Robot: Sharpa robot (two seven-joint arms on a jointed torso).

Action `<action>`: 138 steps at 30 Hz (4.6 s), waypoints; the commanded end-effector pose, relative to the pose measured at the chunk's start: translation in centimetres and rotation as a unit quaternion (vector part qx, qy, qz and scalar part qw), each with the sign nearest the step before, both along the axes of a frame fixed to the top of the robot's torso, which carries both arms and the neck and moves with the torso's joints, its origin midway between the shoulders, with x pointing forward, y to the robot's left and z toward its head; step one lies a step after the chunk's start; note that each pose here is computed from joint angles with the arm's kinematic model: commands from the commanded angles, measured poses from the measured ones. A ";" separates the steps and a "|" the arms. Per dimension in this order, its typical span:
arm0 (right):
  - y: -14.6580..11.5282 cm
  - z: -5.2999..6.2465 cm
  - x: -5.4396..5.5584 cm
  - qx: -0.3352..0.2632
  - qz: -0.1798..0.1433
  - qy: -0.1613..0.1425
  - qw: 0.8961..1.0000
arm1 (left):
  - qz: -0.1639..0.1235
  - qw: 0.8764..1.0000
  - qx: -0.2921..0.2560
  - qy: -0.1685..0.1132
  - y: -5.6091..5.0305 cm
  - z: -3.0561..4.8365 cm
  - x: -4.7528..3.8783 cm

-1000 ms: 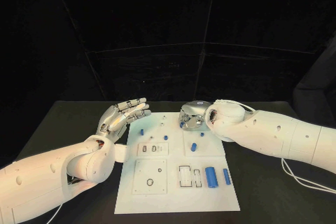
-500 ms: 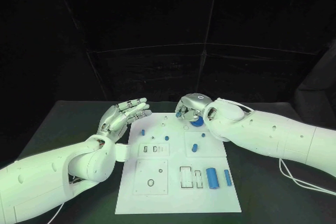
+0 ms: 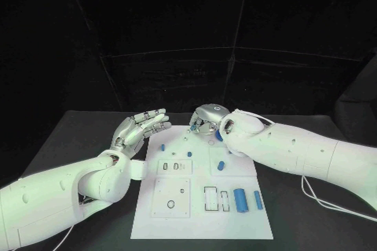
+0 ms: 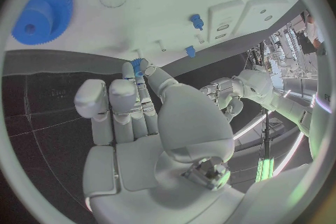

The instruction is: Assemble the parts on the task board

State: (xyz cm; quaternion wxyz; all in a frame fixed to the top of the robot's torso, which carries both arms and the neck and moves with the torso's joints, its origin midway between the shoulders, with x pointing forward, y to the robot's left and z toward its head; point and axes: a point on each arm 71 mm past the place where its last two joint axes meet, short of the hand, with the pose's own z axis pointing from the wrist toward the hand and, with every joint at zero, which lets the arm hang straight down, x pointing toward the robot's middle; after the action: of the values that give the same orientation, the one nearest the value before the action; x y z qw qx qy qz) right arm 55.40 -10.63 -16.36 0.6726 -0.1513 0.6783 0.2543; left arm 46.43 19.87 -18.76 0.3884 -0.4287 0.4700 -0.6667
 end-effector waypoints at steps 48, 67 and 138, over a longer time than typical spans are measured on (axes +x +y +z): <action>2.5 -0.3 0.6 -0.050 -0.025 0.004 0.998 | -0.012 1.000 -0.011 -0.012 -0.7 0.71 0.04; -5.7 1.3 -2.2 0.023 -0.076 0.045 0.996 | -0.012 1.000 -0.012 -0.015 0.0 0.94 -0.17; -8.6 -0.5 -0.2 -0.008 -0.143 0.128 0.981 | -0.012 1.000 -0.008 -0.008 0.8 0.53 0.76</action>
State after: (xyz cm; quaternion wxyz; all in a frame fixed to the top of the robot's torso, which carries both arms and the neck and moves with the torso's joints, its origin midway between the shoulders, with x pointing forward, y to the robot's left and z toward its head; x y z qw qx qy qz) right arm 55.28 -19.14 -16.67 0.6035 -0.0241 0.7772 0.1765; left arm 47.21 20.82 -18.40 0.3866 -0.4255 0.4675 -0.6715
